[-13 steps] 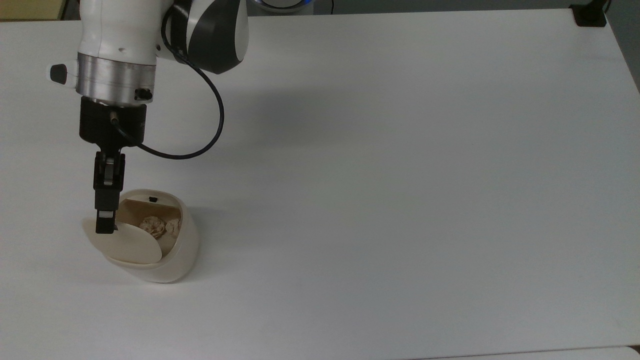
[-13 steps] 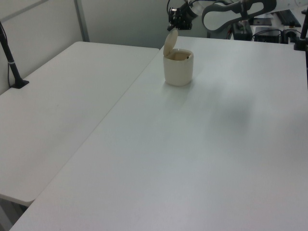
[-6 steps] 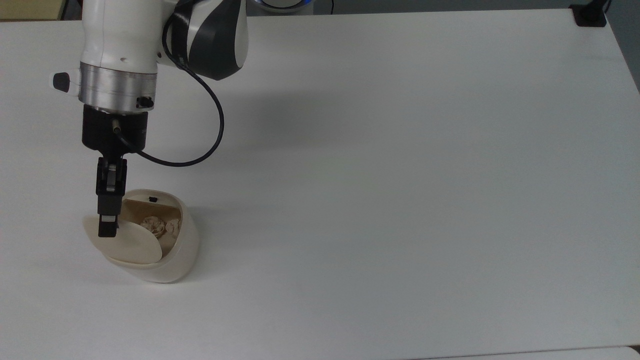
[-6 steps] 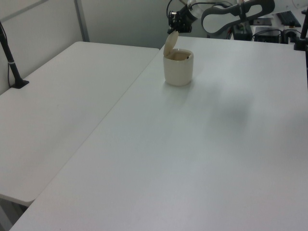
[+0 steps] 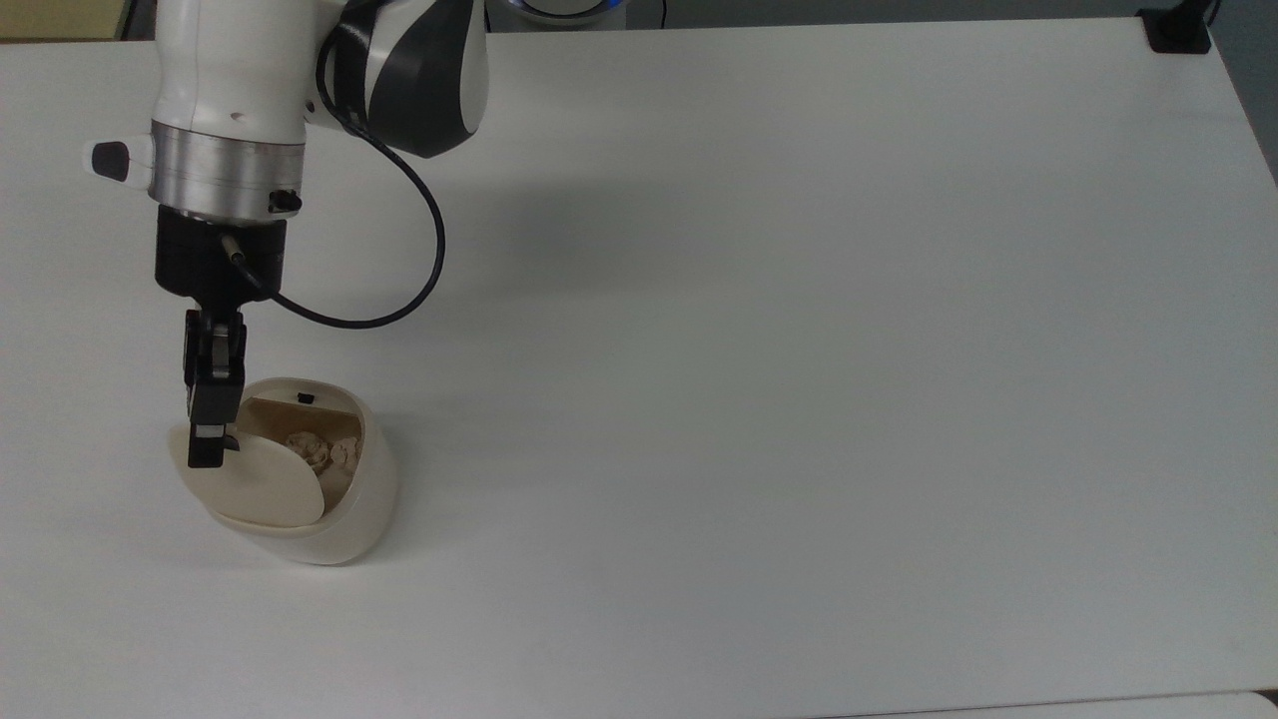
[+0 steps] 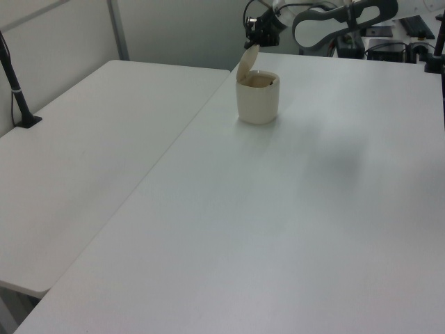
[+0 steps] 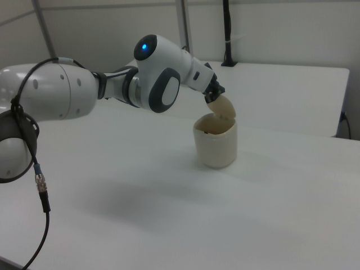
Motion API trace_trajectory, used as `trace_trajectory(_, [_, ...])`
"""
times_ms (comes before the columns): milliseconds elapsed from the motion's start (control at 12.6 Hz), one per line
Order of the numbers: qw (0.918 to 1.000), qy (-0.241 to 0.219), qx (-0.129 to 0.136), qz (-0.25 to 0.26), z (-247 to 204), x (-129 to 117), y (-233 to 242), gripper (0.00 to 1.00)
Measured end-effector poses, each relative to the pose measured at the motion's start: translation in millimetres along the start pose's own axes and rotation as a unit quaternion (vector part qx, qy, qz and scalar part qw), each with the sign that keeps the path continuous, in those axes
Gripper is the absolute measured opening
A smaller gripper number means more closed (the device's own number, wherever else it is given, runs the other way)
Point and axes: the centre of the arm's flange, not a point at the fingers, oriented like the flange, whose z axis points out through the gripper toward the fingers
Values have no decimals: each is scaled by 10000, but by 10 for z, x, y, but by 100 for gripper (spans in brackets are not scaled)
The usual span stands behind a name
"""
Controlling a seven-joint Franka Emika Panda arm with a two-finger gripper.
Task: Close the trash bin
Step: 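Push the raised lid with the gripper fingers toward the bin opening, then press the lid down flat onto the bin rim with the gripper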
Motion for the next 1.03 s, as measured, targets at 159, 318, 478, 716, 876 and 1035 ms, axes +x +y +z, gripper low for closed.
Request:
trace_trajectory(159, [10000, -8, -26, -87, -42, 11, 31, 1])
trace_trajectory(318, [9999, -40, -38, -159, -75, -14, 42, 1])
trace_trajectory(478, [9995, -109, -82, -273, -80, -71, 72, 1])
trace_trajectory(716, [9991, -192, -137, -357, -53, -153, 119, 1])
trace_trajectory(876, [9983, -271, -215, -474, -1, -225, 187, 1])
trace_trajectory(1035, [9962, -408, -347, -682, 87, -345, 314, 1])
